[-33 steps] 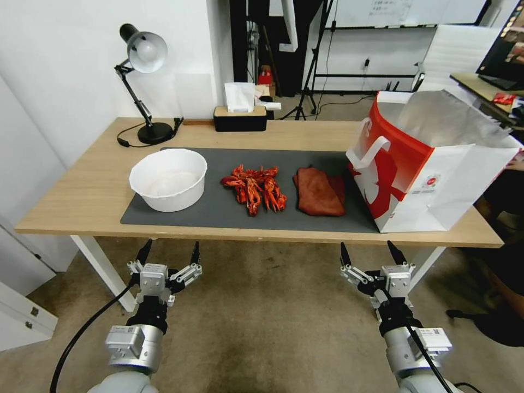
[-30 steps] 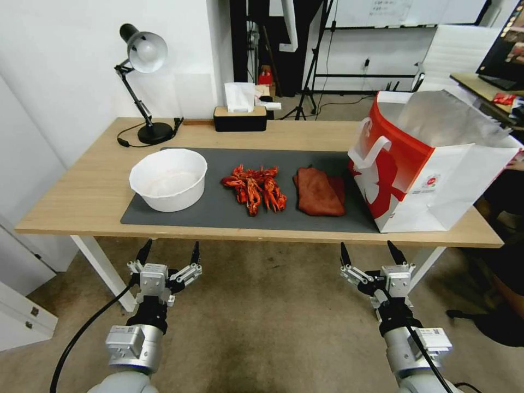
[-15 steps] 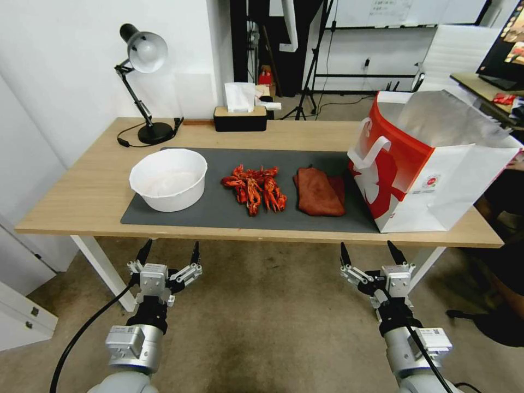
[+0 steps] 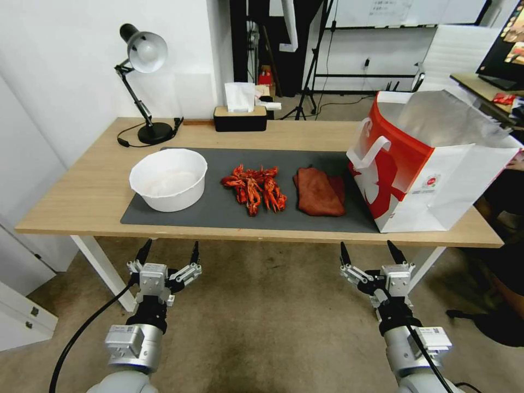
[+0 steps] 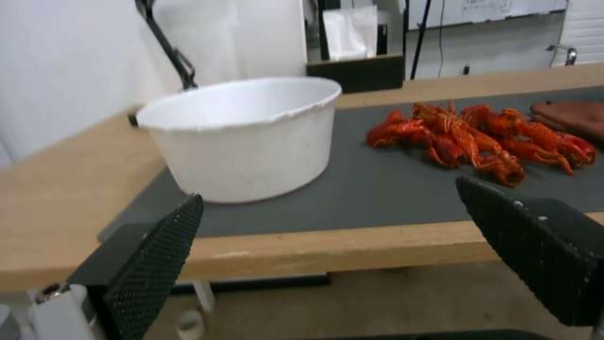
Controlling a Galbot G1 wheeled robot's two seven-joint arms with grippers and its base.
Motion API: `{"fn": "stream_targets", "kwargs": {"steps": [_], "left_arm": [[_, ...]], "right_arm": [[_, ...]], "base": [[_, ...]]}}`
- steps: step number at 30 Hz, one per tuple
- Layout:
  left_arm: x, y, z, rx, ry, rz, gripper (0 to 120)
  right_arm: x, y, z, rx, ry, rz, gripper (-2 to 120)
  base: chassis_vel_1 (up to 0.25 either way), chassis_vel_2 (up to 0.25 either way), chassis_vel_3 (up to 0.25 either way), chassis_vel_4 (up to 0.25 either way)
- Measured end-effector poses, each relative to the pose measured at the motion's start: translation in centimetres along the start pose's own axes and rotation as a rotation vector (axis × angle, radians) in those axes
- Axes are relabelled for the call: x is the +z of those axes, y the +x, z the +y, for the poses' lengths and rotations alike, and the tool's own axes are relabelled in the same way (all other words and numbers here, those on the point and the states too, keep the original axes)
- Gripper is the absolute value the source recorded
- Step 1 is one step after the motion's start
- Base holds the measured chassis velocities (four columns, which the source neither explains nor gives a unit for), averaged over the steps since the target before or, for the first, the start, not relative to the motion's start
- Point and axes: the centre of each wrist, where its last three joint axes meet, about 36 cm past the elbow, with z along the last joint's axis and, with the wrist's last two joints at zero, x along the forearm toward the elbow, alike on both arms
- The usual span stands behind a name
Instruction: Sweep shrimp from table into container with towel, then put container into takeout bag.
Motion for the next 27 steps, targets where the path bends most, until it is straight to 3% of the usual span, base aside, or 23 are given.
{"fn": "stream_targets", "kwargs": {"steps": [4,15,22,24,25,27], "left_arm": [[-1.4,-0.7,1.4,0.025,0.081,0.05,100],[-0.7,-1.0,2.2,0.039,0.078,-0.006,100],[-0.4,-2.2,3.9,0.074,-0.045,-0.085,100],[-0.8,-3.1,5.4,0.103,-0.12,-0.112,100],[-0.8,-3.1,5.4,0.103,-0.12,-0.112,100],[-1.3,-4.5,7.3,0.162,-0.199,-0.132,100]], "right_arm": [[-0.4,-0.7,0.6,-0.03,-0.046,-0.017,100],[0.5,-0.5,0.8,-0.043,-0.054,-0.011,100],[0.9,-0.6,0.6,-0.043,-0.046,-0.004,100],[1.0,-0.7,0.6,-0.044,-0.044,-0.001,100],[1.0,-0.7,0.6,-0.044,-0.044,-0.001,100],[1.1,-0.7,0.5,-0.046,-0.041,0.002,100]], "base": [[0.0,0.0,0.0,0.0],[0.0,0.0,0.0,0.0],[0.0,0.0,0.0,0.0],[0.0,0.0,0.0,0.0],[0.0,0.0,0.0,0.0],[0.0,0.0,0.0,0.0]]}}
